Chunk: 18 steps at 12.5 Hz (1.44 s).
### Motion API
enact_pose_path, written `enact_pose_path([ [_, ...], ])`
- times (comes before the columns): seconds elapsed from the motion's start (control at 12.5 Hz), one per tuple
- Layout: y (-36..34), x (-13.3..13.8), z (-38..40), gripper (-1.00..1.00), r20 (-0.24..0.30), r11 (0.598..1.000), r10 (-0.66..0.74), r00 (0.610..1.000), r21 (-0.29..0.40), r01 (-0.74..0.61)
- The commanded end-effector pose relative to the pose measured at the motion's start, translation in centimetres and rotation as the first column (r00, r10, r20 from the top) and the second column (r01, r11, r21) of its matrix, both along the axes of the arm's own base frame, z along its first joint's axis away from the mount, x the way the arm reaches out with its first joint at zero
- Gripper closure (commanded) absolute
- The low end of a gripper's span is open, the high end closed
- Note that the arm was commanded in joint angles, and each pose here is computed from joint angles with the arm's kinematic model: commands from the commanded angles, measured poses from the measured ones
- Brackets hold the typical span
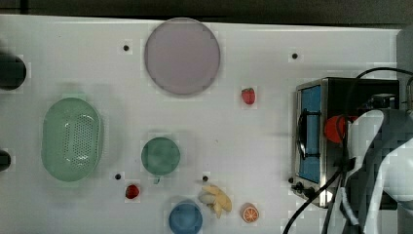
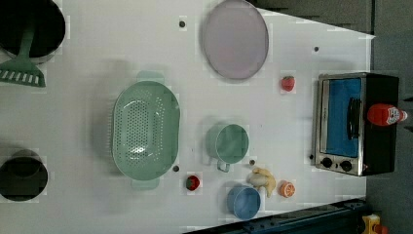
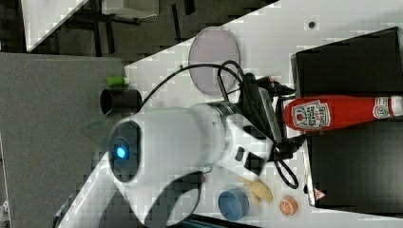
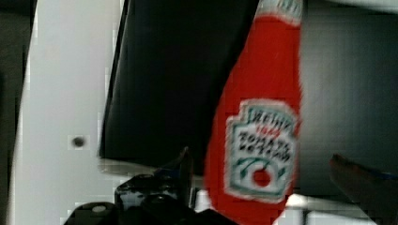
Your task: Pick Ketchup from oven and place it on table.
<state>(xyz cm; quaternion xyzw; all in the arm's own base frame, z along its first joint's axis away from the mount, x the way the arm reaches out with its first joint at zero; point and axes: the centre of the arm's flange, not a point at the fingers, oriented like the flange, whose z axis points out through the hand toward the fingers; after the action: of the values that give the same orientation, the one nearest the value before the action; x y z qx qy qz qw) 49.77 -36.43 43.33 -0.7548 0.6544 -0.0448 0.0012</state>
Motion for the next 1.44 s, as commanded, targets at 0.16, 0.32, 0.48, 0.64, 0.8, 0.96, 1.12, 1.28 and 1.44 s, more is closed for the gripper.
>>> enact_pose_path([
  [0.16, -2.0, -0.3, -3.1, -1.00, 0.003, 0.998, -0.056, 0.998, 0.028, 0.056],
  [0.32, -2.3, -0.1, -4.5, -1.00, 0.001, 0.996, -0.074, 0.997, 0.039, 0.074],
  [0.48, -2.4, -0.1, -5.6, -1.00, -0.001, 0.994, -0.093, 0.996, 0.056, 0.092],
  [0.64, -2.4, -0.1, -6.6, -0.92, -0.017, 0.993, -0.097, 0.995, 0.063, 0.097],
  [0.8, -2.3, -0.1, -7.2, -0.43, -0.026, 0.993, -0.095, 0.995, 0.065, 0.097],
  [0.96, -2.2, -0.1, -6.9, -0.29, -0.022, 0.993, -0.095, 0.995, 0.065, 0.096],
  [1.12, -2.2, 0.1, -6.2, -0.29, -0.013, 0.994, -0.090, 0.996, 0.059, 0.090],
  [1.28, -1.7, 1.3, -3.1, -0.29, 0.016, 0.999, -0.041, 0.999, 0.032, 0.041],
  [1.44, -0.2, 2.3, 1.2, -0.29, -0.003, 0.998, 0.071, 0.998, 0.002, -0.071],
])
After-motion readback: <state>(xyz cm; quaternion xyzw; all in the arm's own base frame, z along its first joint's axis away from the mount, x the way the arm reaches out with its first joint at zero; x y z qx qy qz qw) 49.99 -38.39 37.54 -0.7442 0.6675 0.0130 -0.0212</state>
